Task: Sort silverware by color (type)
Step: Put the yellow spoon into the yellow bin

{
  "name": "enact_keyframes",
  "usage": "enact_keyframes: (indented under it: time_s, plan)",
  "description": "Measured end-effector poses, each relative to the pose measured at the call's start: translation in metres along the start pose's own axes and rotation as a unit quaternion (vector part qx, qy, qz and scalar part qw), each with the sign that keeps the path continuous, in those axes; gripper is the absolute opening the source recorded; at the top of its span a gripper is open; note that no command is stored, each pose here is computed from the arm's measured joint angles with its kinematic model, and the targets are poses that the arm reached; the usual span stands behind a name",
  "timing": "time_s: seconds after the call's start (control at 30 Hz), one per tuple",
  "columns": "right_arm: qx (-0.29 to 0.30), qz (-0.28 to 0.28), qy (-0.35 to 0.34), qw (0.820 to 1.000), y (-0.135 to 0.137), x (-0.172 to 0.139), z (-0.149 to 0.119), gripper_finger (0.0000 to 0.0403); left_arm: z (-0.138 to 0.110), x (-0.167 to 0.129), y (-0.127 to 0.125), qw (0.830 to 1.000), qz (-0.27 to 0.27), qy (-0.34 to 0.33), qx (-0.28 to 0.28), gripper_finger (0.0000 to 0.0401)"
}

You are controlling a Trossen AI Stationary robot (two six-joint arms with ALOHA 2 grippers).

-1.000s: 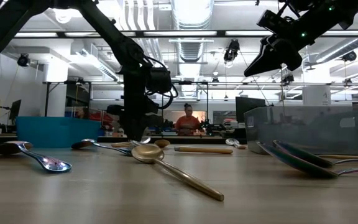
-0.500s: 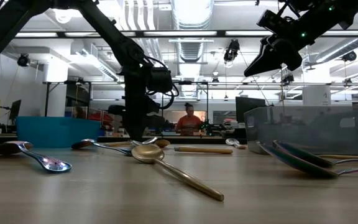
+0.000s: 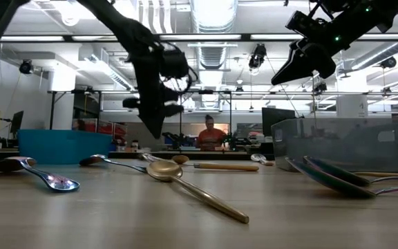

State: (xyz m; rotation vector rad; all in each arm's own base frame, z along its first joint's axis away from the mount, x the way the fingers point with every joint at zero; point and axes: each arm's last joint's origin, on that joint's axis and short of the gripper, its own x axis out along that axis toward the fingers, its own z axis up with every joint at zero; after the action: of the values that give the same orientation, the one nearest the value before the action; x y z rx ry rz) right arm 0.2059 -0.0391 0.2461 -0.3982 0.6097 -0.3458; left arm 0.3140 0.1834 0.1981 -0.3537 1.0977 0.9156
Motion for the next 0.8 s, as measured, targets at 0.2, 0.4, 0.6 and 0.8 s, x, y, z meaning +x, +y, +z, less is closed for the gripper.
enact_keyframes:
  time_s: [0.2, 0.4, 0.6, 0.8]
  plan:
    - [0.001, 0.000, 0.000, 1.000, 0.000, 0.000, 0.000, 0.0043, 0.000, -0.029, 0.006, 1.000, -0.011, -0.017, 0.000, 0.0001]
    - [0.003, 0.000, 0.000, 1.000, 0.000, 0.000, 0.000, 0.0043, -0.002, -0.031, 0.004, 0.998, -0.053, -0.001, -0.016, 0.0001]
    - [0.001, 0.000, 0.000, 1.000, 0.000, 0.000, 0.000, 0.0043, -0.003, -0.008, -0.002, 0.997, -0.019, 0.016, -0.078, 0.0008]
    - [0.000, 0.000, 0.001, 1.000, 0.000, 0.000, 0.000, 0.0043, -0.007, 0.012, -0.008, 0.995, -0.002, 0.037, -0.097, 0.0064]
